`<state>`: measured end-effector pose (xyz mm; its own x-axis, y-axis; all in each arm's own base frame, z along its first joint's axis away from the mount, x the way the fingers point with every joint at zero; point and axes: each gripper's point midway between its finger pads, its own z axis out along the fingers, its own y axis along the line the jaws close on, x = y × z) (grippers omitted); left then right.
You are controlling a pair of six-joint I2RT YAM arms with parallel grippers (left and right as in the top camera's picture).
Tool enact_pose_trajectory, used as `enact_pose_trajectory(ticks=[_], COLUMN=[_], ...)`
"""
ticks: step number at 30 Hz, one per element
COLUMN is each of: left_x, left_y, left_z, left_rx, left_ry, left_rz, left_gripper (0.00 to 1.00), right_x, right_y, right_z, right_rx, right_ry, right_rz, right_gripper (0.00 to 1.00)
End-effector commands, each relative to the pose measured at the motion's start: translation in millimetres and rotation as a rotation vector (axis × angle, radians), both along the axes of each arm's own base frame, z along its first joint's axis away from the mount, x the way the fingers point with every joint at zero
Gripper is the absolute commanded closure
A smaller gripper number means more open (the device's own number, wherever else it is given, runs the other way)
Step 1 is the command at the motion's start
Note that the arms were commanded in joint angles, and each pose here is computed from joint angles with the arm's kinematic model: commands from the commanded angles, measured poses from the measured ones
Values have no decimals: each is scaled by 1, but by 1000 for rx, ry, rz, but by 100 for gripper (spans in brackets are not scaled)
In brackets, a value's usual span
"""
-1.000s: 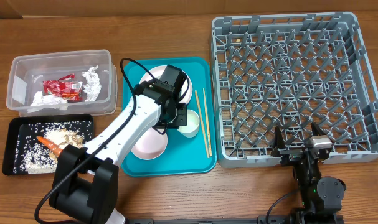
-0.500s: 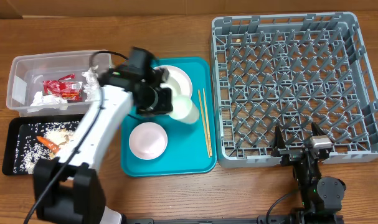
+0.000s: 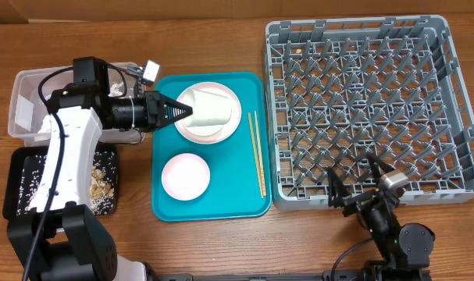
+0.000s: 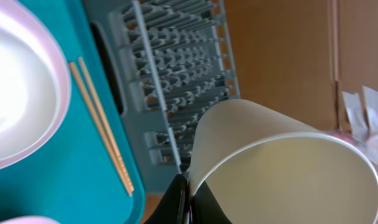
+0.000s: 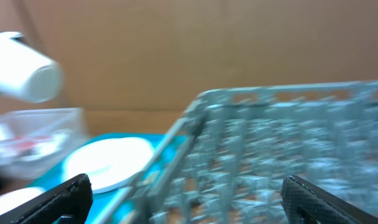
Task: Sort waste into correct bins and load items into the dishwasher
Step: 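Lift the cup with the left gripper and tilt it sideways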
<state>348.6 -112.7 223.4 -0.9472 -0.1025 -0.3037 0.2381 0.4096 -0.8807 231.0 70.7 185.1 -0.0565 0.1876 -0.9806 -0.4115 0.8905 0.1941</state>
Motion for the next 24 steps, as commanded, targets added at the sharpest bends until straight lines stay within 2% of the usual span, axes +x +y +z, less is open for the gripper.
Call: enact_pose_trajectory(ticks=[1, 9, 14, 20, 24], left_x=[-4, -7, -11, -19, -25], left_y=[-9, -17, -28, -44, -57], left_z=[24, 25, 32, 47, 51], left_rx=[-67, -77, -115, -204, -225], left_ry=[-101, -101, -117, -145, -146], left_rz=[-51, -77, -111, -174, -216], left_gripper=[96, 96, 96, 96, 96], right_x=[-18, -44, -48, -49, -43], right_y=[26, 47, 63, 91, 98], right_z=[14, 84, 127, 150, 156], right_rx=[118, 125, 123, 156, 178], right_ry=[40, 29, 98, 266, 317], right_rz=[181, 342, 480, 830, 1022], right_gripper=[0, 0, 0, 0, 0])
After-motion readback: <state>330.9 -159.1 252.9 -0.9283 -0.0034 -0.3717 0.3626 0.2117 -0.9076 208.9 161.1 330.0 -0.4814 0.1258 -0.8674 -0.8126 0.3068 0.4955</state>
